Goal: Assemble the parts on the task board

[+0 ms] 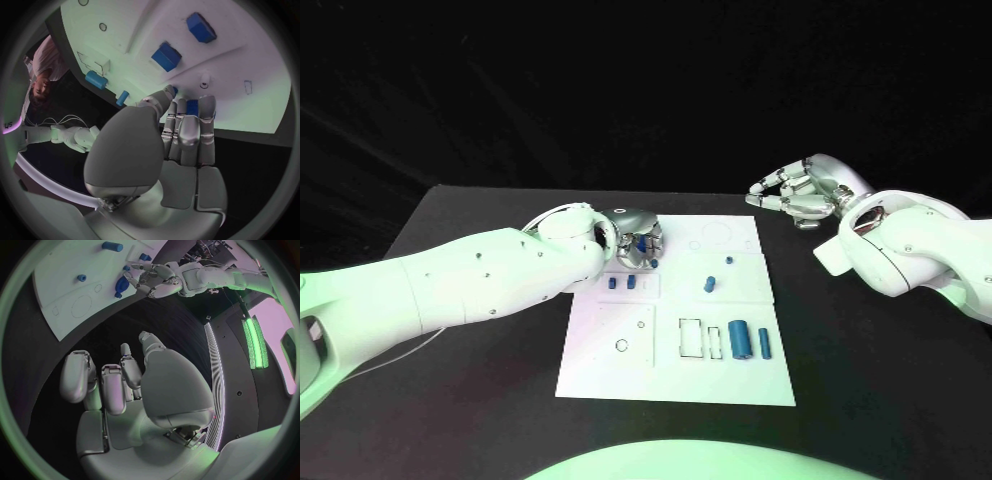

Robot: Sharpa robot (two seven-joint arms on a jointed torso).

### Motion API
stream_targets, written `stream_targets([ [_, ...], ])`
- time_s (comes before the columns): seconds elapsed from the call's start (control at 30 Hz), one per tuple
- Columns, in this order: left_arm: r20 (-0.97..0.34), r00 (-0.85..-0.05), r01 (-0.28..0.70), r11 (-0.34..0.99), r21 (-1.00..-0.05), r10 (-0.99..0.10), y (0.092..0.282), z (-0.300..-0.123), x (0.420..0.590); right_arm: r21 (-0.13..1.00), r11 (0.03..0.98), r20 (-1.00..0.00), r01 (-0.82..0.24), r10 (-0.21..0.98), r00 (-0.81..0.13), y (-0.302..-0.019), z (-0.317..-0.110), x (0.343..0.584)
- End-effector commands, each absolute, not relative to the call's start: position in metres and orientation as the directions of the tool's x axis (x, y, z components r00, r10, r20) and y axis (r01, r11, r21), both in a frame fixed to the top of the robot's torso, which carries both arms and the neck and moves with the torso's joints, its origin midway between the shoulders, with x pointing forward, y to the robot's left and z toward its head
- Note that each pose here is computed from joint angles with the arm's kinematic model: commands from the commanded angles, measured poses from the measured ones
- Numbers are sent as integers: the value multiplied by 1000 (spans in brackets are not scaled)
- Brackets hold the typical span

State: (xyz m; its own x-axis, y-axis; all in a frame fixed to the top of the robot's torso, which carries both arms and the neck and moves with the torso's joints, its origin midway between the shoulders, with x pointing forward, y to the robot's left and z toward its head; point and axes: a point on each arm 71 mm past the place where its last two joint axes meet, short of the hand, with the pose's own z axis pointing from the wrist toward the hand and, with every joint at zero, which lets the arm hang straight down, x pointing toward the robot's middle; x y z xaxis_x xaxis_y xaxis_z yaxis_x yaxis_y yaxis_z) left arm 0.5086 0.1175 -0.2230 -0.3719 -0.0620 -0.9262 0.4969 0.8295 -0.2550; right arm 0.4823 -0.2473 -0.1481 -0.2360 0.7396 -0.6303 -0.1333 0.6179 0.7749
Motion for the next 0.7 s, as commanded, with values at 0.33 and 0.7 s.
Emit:
stream_targets([
  [0.33,-919,-393,504,829,-242,-30,112,-228,509,771,619,-635,-147,736,-235,-246,-147,482],
  [0.7,-911,-412,495,837,-235,-12,112,-231,510,769,621,-638,-148,734,-235,-246,-147,482],
])
